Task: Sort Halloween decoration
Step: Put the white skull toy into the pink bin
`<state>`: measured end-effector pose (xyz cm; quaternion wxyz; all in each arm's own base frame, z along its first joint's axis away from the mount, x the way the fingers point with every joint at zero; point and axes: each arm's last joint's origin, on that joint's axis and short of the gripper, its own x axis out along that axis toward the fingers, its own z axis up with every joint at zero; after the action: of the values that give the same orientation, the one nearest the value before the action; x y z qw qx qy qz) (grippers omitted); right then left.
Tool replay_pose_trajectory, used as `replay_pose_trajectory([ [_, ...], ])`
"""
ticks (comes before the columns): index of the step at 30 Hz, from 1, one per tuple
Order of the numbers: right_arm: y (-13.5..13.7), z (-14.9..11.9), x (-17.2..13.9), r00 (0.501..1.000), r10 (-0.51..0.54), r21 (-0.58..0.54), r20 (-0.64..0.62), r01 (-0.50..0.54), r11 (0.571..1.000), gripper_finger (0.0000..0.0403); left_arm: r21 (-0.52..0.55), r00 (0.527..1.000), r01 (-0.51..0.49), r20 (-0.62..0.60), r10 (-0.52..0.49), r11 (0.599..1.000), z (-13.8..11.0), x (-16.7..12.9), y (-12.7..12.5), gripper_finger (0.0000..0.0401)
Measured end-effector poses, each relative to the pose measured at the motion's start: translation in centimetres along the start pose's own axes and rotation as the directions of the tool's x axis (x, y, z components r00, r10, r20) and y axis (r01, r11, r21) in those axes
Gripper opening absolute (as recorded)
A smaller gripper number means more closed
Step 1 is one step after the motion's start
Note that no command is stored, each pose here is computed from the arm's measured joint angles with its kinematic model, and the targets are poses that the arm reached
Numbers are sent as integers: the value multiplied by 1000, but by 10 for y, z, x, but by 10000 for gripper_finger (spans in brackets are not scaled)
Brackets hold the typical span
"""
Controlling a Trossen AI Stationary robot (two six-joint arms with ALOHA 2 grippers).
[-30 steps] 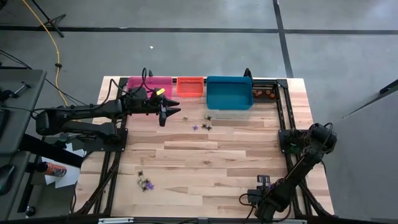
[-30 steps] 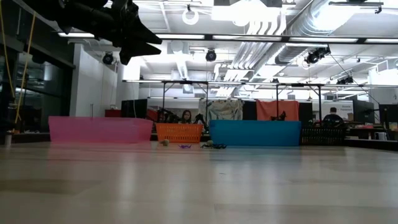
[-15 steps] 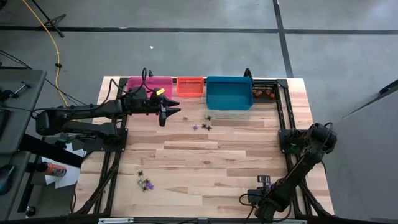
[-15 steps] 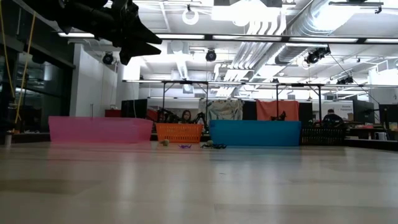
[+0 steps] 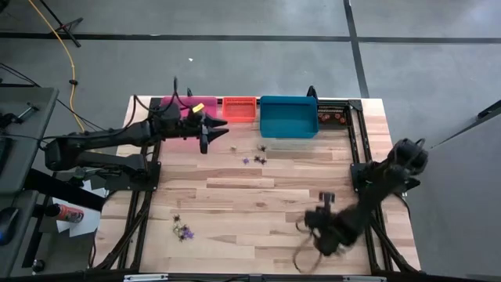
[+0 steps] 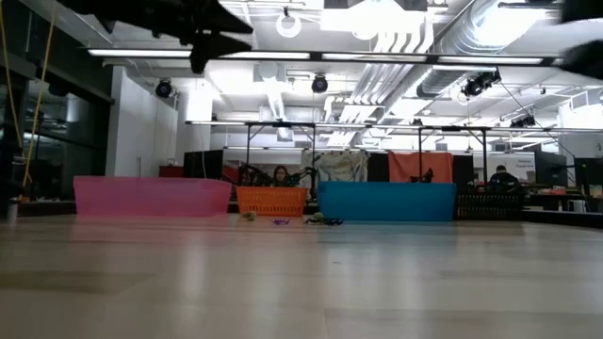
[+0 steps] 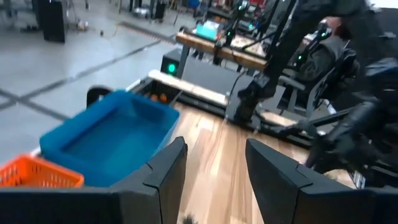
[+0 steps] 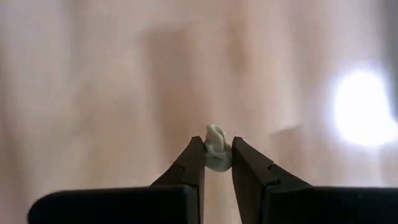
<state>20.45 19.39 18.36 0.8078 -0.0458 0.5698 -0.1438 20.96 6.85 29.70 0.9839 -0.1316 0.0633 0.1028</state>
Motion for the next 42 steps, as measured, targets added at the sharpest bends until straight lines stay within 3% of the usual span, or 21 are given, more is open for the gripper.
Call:
replay_pose_trajectory([
  [3,-29,5,9,998,-23,99,56,18,995,41,20,999,9,36,-10,1000,12,-1,-3,154],
  [8,-67,13,29,960,126,207,249,-180,962,41,26,997,18,75,-19,1000,26,-3,-7,154],
  [12,-92,24,49,841,322,171,436,-428,887,41,29,995,27,93,-29,999,33,-4,-9,154],
  [14,-108,34,57,787,325,169,524,-470,866,41,20,994,36,98,-38,999,35,-5,-11,154],
  [17,-135,59,58,715,248,168,654,-457,873,41,15,994,52,97,-53,999,35,-4,-15,154],
  [20,-163,89,48,653,190,117,733,-396,911,41,21,992,77,98,-79,997,35,-5,-21,154],
  [24,-197,124,23,547,177,9,819,-320,947,41,25,990,102,91,-103,995,34,-5,-26,154],
  [30,-234,150,-7,433,161,-48,887,-261,964,41,33,990,102,92,-105,994,34,-5,-27,154],
  [35,-245,157,-18,395,161,-62,905,-251,966,41,80,992,72,99,-79,994,34,-5,-26,154],
  [42,-245,157,-18,394,161,-69,905,-236,969,42,103,992,58,101,-68,993,34,-5,-25,154],
])
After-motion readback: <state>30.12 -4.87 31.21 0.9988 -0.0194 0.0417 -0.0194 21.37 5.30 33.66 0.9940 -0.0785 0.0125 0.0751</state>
